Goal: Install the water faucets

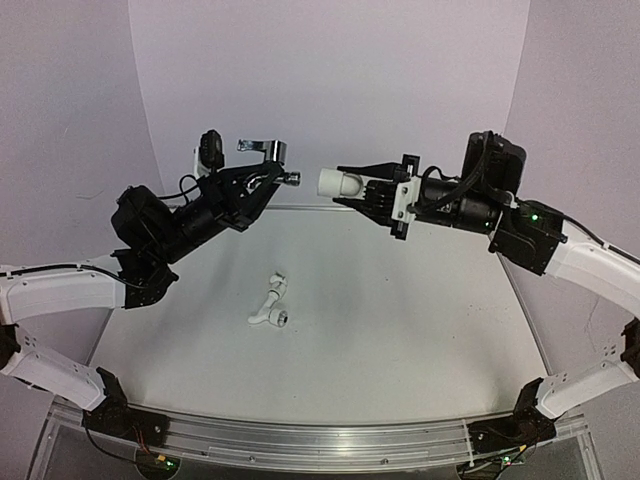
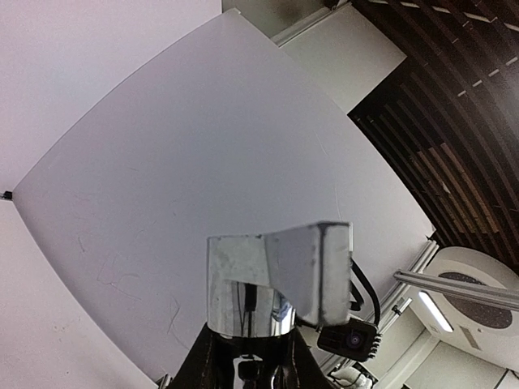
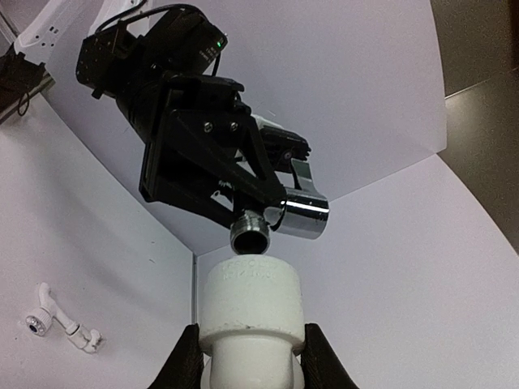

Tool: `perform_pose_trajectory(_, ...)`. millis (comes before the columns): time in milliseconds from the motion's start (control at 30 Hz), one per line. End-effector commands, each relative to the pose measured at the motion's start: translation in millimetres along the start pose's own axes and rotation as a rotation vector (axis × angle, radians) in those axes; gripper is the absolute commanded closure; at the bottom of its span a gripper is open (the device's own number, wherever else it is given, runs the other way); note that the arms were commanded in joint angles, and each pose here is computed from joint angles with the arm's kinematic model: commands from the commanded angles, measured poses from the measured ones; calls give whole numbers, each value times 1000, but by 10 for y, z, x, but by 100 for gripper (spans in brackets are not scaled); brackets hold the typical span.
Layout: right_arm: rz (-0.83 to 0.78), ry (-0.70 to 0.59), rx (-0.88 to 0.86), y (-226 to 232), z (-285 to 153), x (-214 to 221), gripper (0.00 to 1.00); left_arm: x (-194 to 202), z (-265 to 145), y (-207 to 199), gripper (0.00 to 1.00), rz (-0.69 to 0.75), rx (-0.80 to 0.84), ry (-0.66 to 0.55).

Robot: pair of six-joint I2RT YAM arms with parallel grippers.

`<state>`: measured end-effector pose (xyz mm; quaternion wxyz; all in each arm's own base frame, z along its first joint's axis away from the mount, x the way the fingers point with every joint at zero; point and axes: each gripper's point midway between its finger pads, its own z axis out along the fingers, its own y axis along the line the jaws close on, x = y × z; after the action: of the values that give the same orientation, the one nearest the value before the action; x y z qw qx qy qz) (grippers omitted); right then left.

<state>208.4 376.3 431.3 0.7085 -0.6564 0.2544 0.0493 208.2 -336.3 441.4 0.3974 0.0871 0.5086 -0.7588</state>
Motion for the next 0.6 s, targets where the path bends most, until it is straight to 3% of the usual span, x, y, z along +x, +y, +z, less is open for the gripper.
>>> perform_pose_trajectory(0,-57,-43,73,-140,72,-152,100,-51,32,-210,100,35,71,-21)
perform_pose_trajectory(567,-116,18,152,-112,241,-145,100,130,91,-257,100,40,84,22)
